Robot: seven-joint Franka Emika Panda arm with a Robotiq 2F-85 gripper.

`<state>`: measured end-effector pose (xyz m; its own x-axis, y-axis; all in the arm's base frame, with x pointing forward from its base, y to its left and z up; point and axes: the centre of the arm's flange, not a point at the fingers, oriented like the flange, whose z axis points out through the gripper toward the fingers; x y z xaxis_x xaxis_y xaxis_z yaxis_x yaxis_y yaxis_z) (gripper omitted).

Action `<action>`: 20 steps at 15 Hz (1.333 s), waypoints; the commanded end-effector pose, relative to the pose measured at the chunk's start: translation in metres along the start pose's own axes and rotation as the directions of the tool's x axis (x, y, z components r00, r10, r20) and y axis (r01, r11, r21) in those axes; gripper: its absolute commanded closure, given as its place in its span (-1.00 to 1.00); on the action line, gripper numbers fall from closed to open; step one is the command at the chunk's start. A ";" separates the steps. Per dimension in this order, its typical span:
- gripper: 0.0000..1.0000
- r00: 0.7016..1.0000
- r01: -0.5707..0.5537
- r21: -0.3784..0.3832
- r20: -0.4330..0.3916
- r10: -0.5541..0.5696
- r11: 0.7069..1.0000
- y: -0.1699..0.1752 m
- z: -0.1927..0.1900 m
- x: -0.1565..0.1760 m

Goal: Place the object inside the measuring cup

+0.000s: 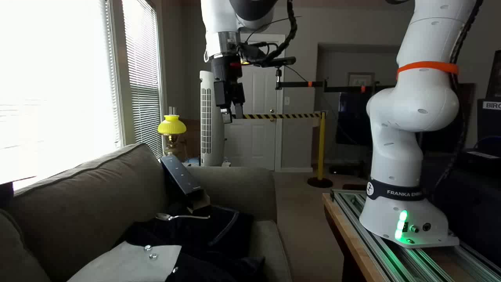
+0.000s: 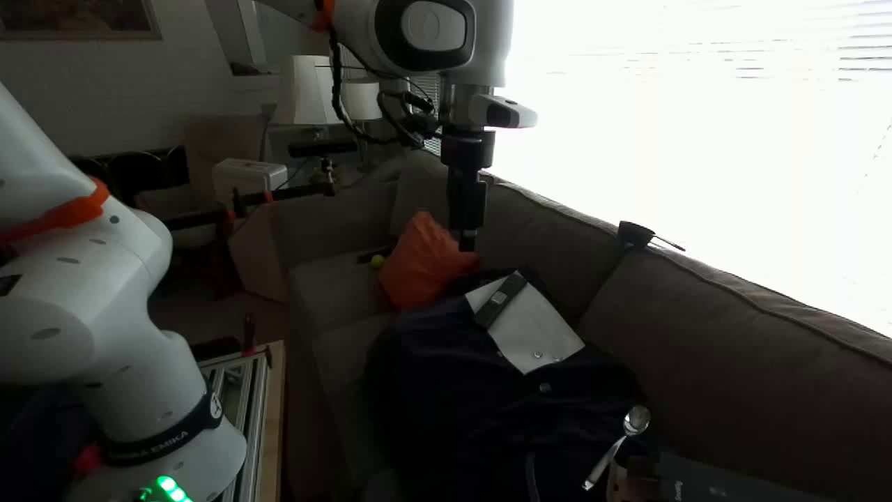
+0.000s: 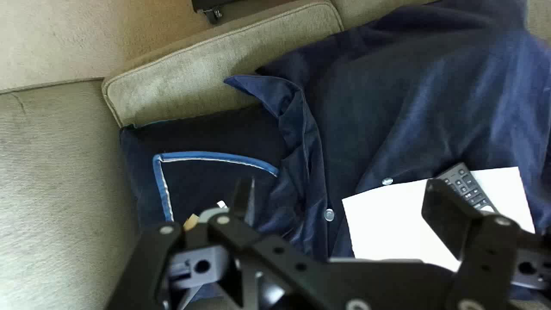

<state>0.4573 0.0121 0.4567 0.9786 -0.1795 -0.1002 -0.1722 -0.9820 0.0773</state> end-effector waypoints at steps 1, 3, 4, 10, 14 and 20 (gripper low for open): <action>-1.00 1.000 0.000 0.000 0.000 0.000 1.000 0.000 0.000 0.000; -1.00 1.000 0.000 0.000 0.000 0.000 1.000 0.000 0.000 0.000; -1.00 1.000 0.000 0.000 0.000 0.000 1.000 0.000 0.000 0.000; -1.00 0.942 0.330 -0.053 -0.052 -0.332 0.943 0.001 0.013 0.040; -1.00 0.850 0.522 -0.084 -0.038 -0.526 0.849 -0.007 0.049 0.078; -1.00 0.641 0.749 -0.180 -0.041 -0.766 0.637 -0.018 0.116 0.110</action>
<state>0.5377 0.0055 0.3586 0.8473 0.5246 -0.0824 0.5311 -0.8375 0.1287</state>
